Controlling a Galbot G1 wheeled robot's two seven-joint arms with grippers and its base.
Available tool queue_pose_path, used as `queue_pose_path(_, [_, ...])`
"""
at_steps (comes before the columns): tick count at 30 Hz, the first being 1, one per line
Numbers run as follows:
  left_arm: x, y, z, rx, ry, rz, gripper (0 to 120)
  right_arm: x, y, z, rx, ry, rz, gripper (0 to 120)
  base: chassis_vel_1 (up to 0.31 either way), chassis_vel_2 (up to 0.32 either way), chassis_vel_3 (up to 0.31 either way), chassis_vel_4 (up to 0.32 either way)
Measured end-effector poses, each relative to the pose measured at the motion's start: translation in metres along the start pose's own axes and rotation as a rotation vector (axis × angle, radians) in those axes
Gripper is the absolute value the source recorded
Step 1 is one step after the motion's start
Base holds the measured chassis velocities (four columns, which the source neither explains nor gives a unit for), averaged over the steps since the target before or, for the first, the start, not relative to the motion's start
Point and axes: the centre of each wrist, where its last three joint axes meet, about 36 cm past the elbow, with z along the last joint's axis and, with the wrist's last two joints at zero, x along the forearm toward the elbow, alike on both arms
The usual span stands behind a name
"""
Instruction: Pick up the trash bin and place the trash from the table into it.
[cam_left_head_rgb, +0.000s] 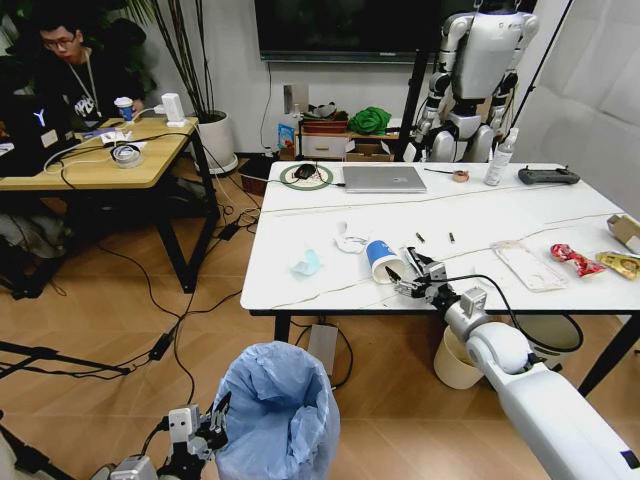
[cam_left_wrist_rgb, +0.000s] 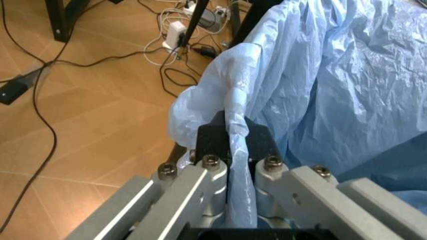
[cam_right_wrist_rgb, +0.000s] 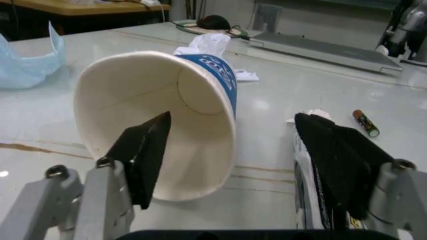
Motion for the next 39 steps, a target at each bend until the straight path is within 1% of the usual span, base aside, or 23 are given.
queue_pose_path(3, [0.0, -0.001, 0.001, 0.004, 0.001, -0.001, 0, 0.0, -0.001, 0.0, 0.002, 0.0, 0.002, 59, 0.0, 0.0, 0.0, 0.0])
queue_pose_path(4, [0.0, -0.001, 0.001, 0.004, 0.001, -0.001, 0, 0.0, -0.001, 0.0, 0.002, 0.0, 0.002, 59, 0.0, 0.0, 0.0, 0.0])
queue_pose_path(6, [0.0, -0.002, 0.001, 0.006, 0.002, 0.0, 0, 0.0, -0.003, -0.001, 0.005, 0.001, 0.002, 52, 0.0, 0.0, 0.0, 0.0])
queue_pose_path(8, [0.0, -0.002, 0.001, 0.009, 0.003, 0.002, 0, 0.0, -0.004, -0.002, 0.008, 0.0, 0.003, 45, 0.0, 0.0, 0.0, 0.0])
queue_pose_path(9, [0.0, -0.003, 0.001, 0.01, 0.003, 0.003, 0, 0.0, -0.004, -0.003, 0.01, -0.002, 0.003, 38, 0.0, 0.0, 0.0, 0.0])
queue_pose_path(10, [0.0, -0.003, 0.001, 0.011, 0.003, 0.004, 0, 0.0, -0.004, -0.003, 0.01, -0.003, 0.004, 34, 0.0, 0.0, 0.0, 0.0])
queue_pose_path(11, [0.0, -0.003, 0.001, 0.011, 0.003, 0.004, 0, 0.0, -0.004, -0.003, 0.01, -0.003, 0.004, 34, 0.0, 0.0, 0.0, 0.0])
queue_pose_path(14, [0.0, -0.004, -0.001, 0.011, 0.002, 0.01, 0, -0.001, -0.004, -0.003, 0.01, -0.005, 0.003, 21, 0.0, 0.0, 0.0, 0.0])
queue_pose_path(15, [0.0, -0.004, -0.001, 0.011, 0.002, 0.011, 0, -0.001, -0.004, -0.003, 0.01, -0.005, 0.003, 19, 0.0, 0.0, 0.0, 0.0])
queue_pose_path(16, [0.0, -0.004, -0.002, 0.012, 0.002, 0.013, 0, -0.001, -0.003, -0.004, 0.01, -0.008, 0.001, 13, 0.0, 0.0, 0.0, 0.0])
queue_pose_path(18, [0.0, -0.006, -0.004, 0.017, 0.002, 0.016, 0, 0.002, -0.003, -0.005, 0.008, -0.015, 0.002, 5, 0.0, 0.0, 0.0, 0.0])
queue_pose_path(19, [0.0, -0.006, -0.004, 0.017, 0.002, 0.016, 0, 0.002, -0.003, -0.005, 0.008, -0.015, 0.002, 5, 0.0, 0.0, 0.0, 0.0])
queue_pose_path(21, [-0.002, -0.007, -0.005, 0.025, 0.004, 0.02, 0, 0.005, -0.003, -0.006, 0.003, -0.02, 0.005, 0, 0.0, 0.0, 0.0, 0.0])
queue_pose_path(27, [-0.011, -0.015, -0.01, 0.038, 0.008, 0.058, 0, 0.013, -0.007, -0.017, -0.013, -0.068, -0.002, 0, 0.0, 0.0, 0.0, 0.0])
queue_pose_path(29, [-0.019, -0.022, -0.011, 0.063, 0.012, 0.076, 0, 0.025, -0.012, -0.033, -0.029, -0.124, -0.011, 0, 0.0, 0.0, 0.0, 0.0])
queue_pose_path(31, [-0.027, -0.031, -0.007, 0.087, 0.031, 0.077, 0, 0.044, -0.017, -0.051, -0.026, -0.179, -0.029, 0, 0.0, 0.0, 0.0, 0.0])
queue_pose_path(33, [-0.031, -0.036, -0.004, 0.091, 0.048, 0.08, 0, 0.059, -0.015, -0.059, -0.029, -0.198, -0.056, 0, 0.0, 0.0, 0.0, 0.0])
queue_pose_path(34, [-0.031, -0.036, -0.004, 0.091, 0.048, 0.08, 0, 0.059, -0.015, -0.059, -0.029, -0.198, -0.056, 0, 0.0, 0.0, 0.0, 0.0])
queue_pose_path(37, [-0.037, -0.043, -0.003, 0.1, 0.067, 0.089, 0, 0.077, -0.002, -0.071, -0.034, -0.215, -0.118, 0, 0.0, 0.0, 0.0, 0.0])
queue_pose_path(39, [-0.044, -0.048, -0.006, 0.116, 0.067, 0.108, 0, 0.085, 0.017, -0.083, -0.045, -0.235, -0.19, 0, 0.0, 0.0, 0.0, 0.0])
